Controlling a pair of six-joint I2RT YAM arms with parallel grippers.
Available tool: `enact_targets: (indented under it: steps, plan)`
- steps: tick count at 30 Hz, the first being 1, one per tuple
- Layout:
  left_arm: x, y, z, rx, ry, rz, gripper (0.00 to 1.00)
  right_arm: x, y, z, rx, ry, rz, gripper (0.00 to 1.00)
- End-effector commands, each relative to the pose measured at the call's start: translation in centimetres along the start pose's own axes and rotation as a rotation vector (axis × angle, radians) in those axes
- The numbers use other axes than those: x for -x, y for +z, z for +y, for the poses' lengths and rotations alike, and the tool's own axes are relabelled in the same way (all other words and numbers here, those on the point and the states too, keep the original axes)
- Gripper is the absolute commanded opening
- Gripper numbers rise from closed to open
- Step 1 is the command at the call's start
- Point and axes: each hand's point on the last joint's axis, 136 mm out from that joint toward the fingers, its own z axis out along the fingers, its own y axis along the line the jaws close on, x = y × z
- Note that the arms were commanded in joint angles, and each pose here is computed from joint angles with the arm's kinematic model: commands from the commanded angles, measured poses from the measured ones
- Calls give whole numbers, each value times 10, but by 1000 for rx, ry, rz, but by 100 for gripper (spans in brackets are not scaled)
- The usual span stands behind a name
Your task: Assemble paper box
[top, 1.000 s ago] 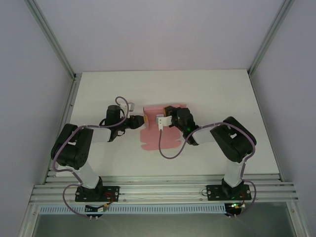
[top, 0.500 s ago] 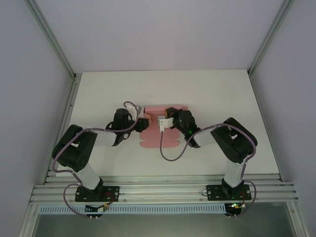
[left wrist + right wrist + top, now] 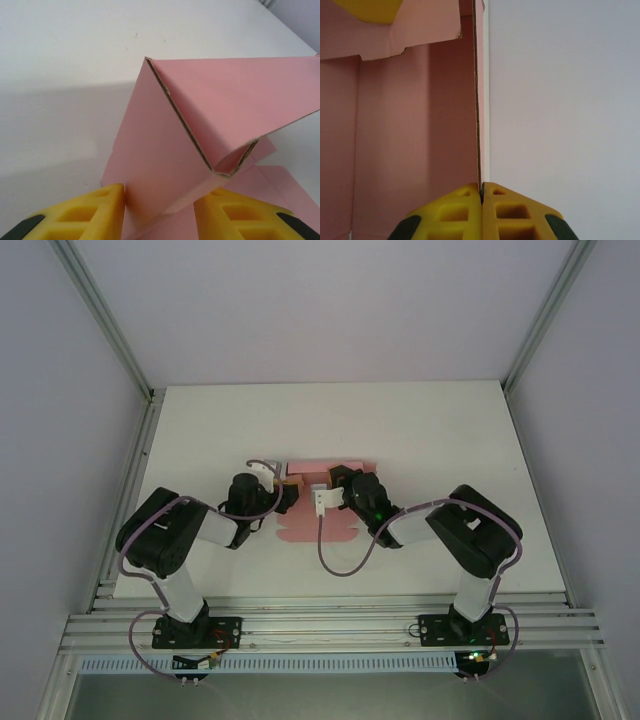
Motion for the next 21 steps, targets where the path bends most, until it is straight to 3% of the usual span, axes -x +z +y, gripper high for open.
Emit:
enact_targets:
  steps: [1, 7, 11, 13, 17, 19, 20, 21]
  plan:
    - [25, 2, -8, 10, 61, -152, 40, 15, -5, 24, 108, 21, -38, 0]
    - [26, 11, -3, 58, 39, -189, 31, 17, -7, 32, 146, 27, -41, 0]
    - [23, 17, -12, 11, 31, -192, 30, 18, -10, 41, 198, 45, -48, 0]
    - [25, 18, -15, 6, 26, -201, 24, 19, -6, 37, 186, 61, -37, 0]
    - [31, 15, -15, 96, 34, -222, 12, 18, -9, 40, 201, 66, -33, 0]
    - [34, 15, -17, 180, 87, -216, 9, 17, -13, 42, 218, 70, -31, 0]
    - [35, 16, -13, 252, 109, -203, 14, 16, -12, 40, 218, 72, -24, 0]
    - [36, 16, -6, 318, 106, -191, 10, 19, -12, 37, 212, 81, -34, 0]
